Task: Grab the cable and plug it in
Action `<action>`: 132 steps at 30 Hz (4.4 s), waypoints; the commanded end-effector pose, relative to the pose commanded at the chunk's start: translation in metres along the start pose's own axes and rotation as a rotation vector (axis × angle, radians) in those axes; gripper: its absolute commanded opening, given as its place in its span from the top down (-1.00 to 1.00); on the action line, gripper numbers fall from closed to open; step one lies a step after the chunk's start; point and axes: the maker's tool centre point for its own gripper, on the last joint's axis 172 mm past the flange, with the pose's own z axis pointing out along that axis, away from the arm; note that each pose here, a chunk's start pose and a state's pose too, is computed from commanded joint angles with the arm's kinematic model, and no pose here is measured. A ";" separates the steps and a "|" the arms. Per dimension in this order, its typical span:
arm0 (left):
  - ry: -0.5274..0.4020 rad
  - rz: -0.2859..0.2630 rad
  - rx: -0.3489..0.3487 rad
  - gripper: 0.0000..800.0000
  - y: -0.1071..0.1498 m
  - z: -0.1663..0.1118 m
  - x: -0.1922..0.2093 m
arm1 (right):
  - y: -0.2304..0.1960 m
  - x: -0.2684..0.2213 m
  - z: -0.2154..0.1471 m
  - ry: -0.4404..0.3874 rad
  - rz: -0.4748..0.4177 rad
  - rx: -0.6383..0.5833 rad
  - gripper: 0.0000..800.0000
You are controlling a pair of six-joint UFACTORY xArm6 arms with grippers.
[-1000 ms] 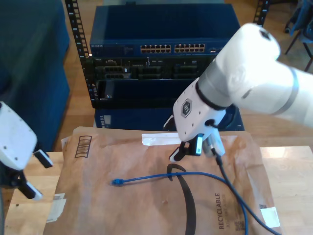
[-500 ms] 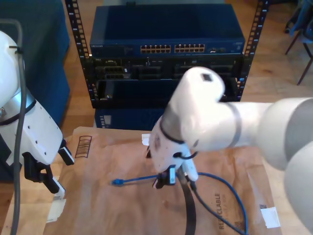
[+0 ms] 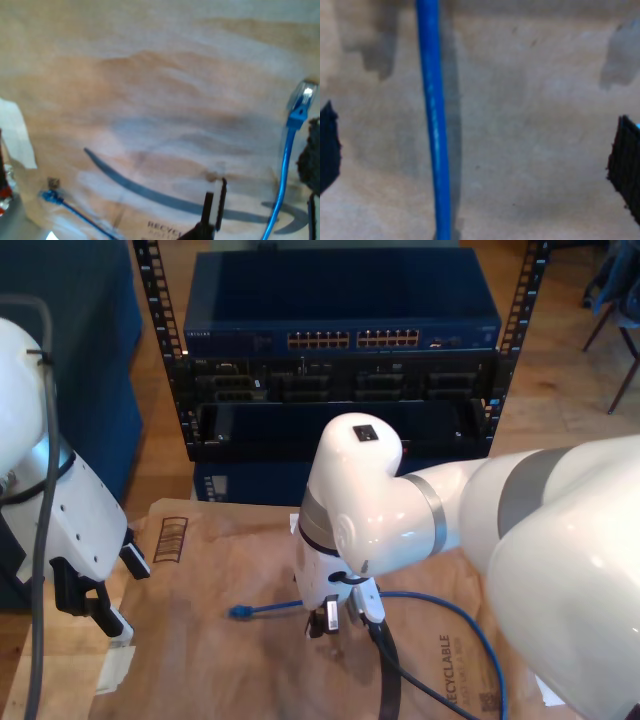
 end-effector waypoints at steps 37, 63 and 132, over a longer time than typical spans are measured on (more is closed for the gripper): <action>0.013 0.010 0.045 -1.00 -0.002 0.019 -0.003 | -0.029 0.022 -0.042 -0.029 0.065 0.074 0.99; -0.267 0.173 -0.032 -1.00 0.008 -0.018 -0.157 | 0.061 0.092 -0.215 -0.159 0.278 0.064 0.99; -0.698 0.450 -0.136 -0.99 -0.046 -0.200 -0.318 | 0.059 0.058 -0.449 -0.494 0.301 0.268 0.99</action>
